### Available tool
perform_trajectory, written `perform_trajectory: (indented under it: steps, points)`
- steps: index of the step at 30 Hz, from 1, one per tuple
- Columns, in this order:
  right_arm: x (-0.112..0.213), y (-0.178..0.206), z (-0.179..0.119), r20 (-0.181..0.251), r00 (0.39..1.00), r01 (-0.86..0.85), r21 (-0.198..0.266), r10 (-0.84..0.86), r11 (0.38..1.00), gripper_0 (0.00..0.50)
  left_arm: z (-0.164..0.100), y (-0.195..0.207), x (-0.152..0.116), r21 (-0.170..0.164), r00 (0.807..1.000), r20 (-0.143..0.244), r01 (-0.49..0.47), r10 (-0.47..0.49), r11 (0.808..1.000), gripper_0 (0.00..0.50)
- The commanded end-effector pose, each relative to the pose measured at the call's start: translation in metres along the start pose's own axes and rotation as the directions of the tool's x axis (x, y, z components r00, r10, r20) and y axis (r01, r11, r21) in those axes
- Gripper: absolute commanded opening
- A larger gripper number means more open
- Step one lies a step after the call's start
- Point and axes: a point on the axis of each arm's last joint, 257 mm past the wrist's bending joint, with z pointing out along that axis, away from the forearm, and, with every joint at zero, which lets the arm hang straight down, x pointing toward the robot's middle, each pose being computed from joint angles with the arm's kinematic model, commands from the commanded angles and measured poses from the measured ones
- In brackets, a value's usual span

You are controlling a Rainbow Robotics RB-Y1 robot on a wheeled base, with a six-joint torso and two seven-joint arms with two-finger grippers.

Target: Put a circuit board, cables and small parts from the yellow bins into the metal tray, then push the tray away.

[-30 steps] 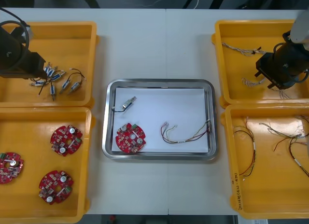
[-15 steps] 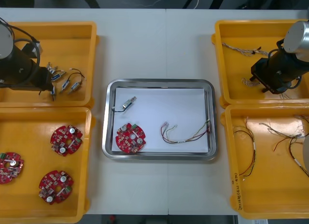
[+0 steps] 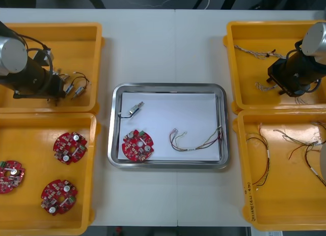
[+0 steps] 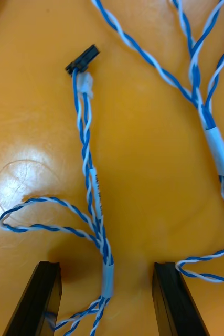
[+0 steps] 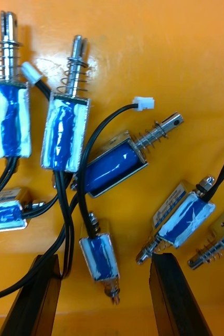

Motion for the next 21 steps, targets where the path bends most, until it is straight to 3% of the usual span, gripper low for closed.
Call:
perform_trajectory:
  steps: [1, 10, 16, 18, 19, 20, 21]
  points:
    - [-0.009, 0.001, -0.005, 0.029, 0.999, -0.035, -0.02, 0.035, 0.999, 0.5, 0.014, -0.007, 0.009, 0.007, 0.999, -0.011, -0.039, 0.039, 0.999, 0.5]
    - [-0.001, 0.004, -0.001, 0.0, 0.998, -0.055, -0.045, 0.056, 0.997, 0.5, 0.015, -0.005, 0.012, 0.006, 0.999, -0.018, -0.043, 0.043, 0.999, 0.5]
    - [0.0, 0.004, 0.003, 0.003, 0.998, -0.057, -0.059, 0.057, 0.997, 0.5, 0.012, 0.001, 0.013, 0.002, 0.999, -0.024, -0.042, 0.042, 0.999, 0.5]
    - [0.0, 0.003, 0.004, 0.002, 0.998, -0.057, -0.058, 0.058, 0.997, 0.349, 0.011, 0.003, 0.014, 0.003, 0.999, -0.03, -0.04, 0.04, 0.999, 0.5]
    - [0.001, 0.004, 0.004, 0.001, 0.998, -0.055, -0.058, 0.056, 0.997, 0.173, 0.009, 0.004, 0.016, 0.003, 0.998, -0.038, -0.041, 0.041, 0.999, 0.5]
    - [0.001, 0.003, 0.005, 0.0, 0.999, -0.053, -0.057, 0.053, 0.997, 0.046, 0.008, 0.005, 0.017, 0.004, 0.998, -0.045, -0.041, 0.041, 0.999, 0.5]
    - [0.001, 0.002, 0.005, 0.002, 0.999, -0.051, -0.056, 0.051, 0.997, 0.022, 0.008, 0.005, 0.019, 0.006, 0.998, -0.049, -0.04, 0.04, 0.999, 0.5]
